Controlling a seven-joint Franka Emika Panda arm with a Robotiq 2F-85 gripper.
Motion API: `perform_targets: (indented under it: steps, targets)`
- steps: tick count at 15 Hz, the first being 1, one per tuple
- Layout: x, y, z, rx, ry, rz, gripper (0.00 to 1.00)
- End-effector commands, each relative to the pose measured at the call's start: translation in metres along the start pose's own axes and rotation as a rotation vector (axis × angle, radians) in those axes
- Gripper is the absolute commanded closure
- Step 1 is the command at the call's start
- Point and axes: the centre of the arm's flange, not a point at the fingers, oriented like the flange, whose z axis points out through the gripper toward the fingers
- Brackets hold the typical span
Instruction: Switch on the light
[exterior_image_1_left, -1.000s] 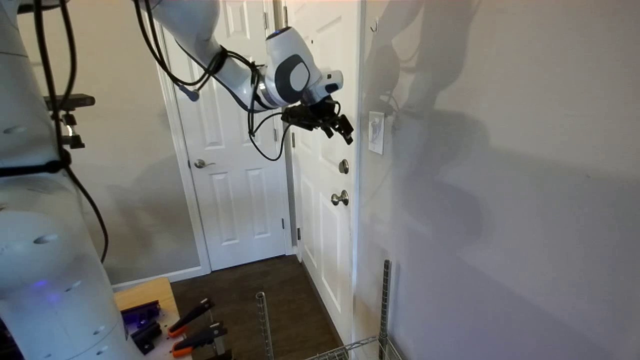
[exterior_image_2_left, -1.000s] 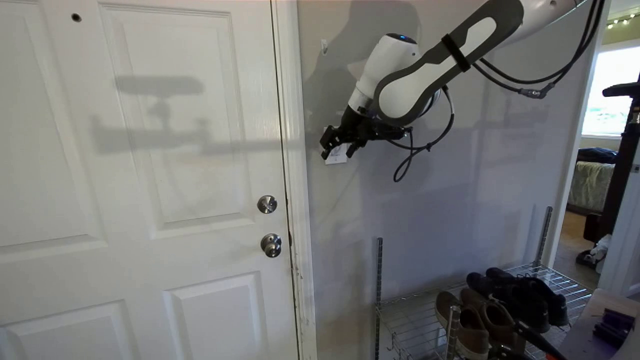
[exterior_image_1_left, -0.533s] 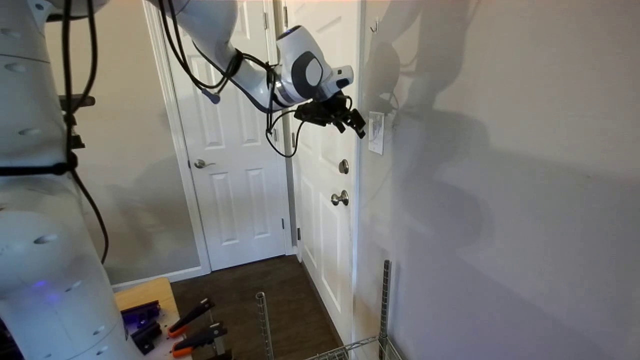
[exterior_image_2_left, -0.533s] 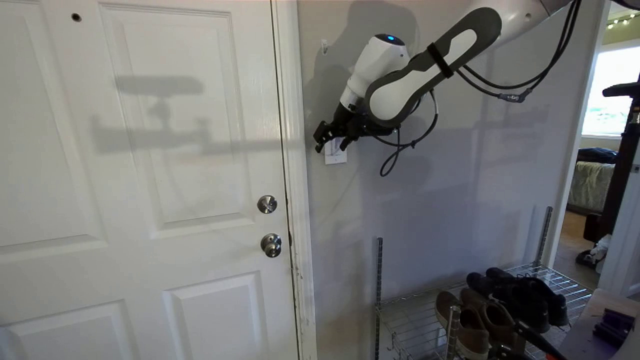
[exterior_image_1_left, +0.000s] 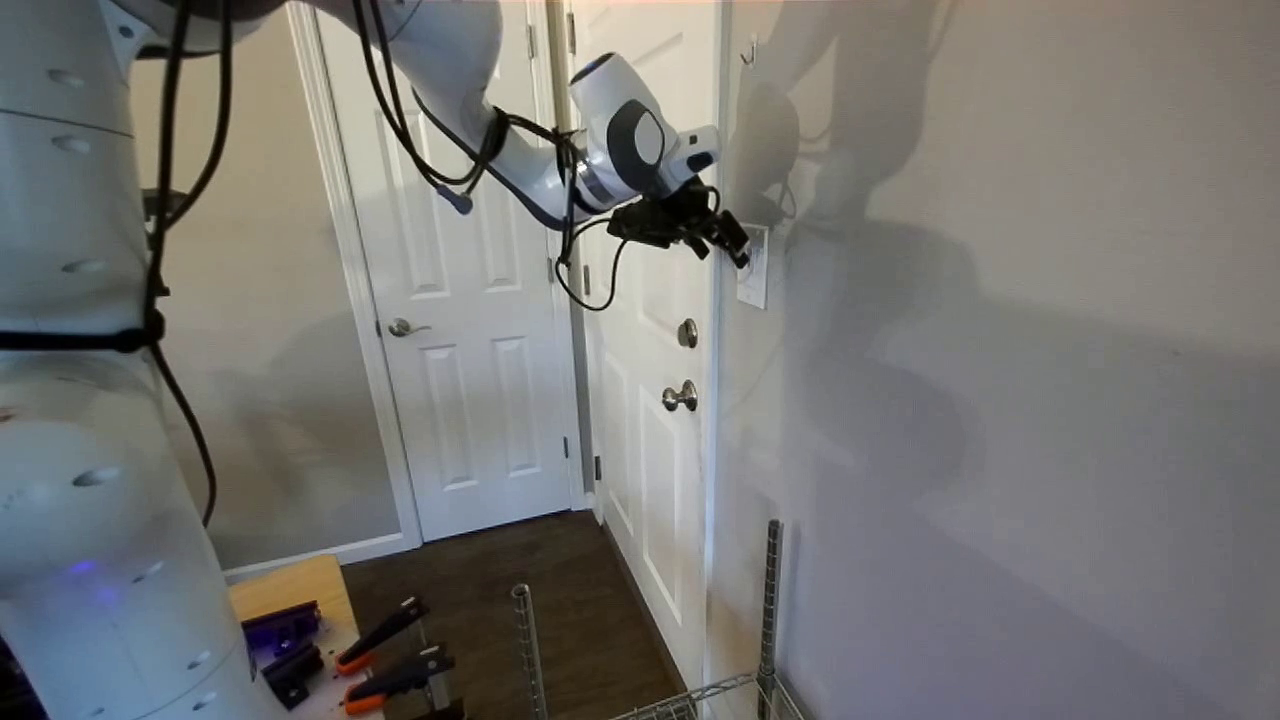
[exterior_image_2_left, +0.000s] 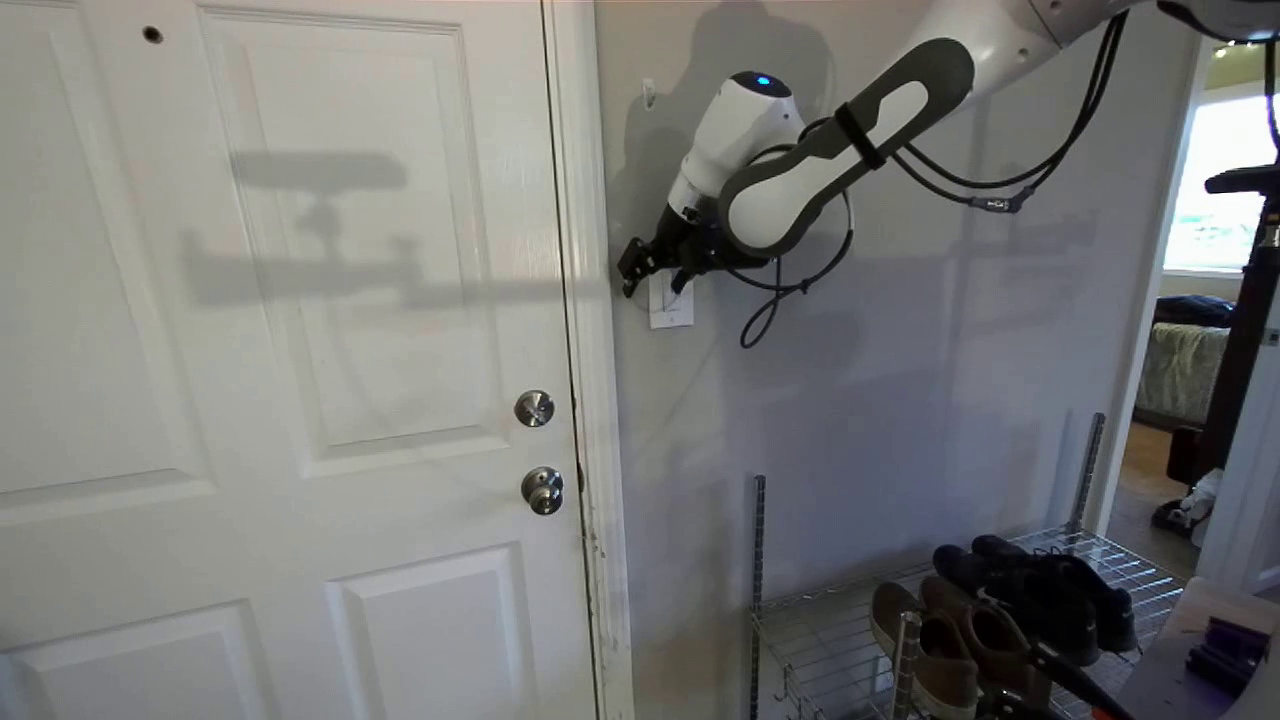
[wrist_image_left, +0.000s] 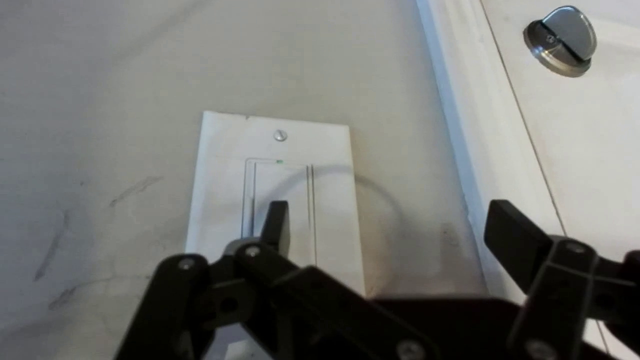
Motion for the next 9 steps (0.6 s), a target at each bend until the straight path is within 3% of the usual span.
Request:
perform_targets:
  steps: [1, 9]
  targets:
    - [0.0053, -0.0051, 0.0050, -0.017, 0.053, 0.015, 0.00]
    - [-0.0017, -0.0080, -0.0022, -0.035, 0.136, 0.039, 0.00]
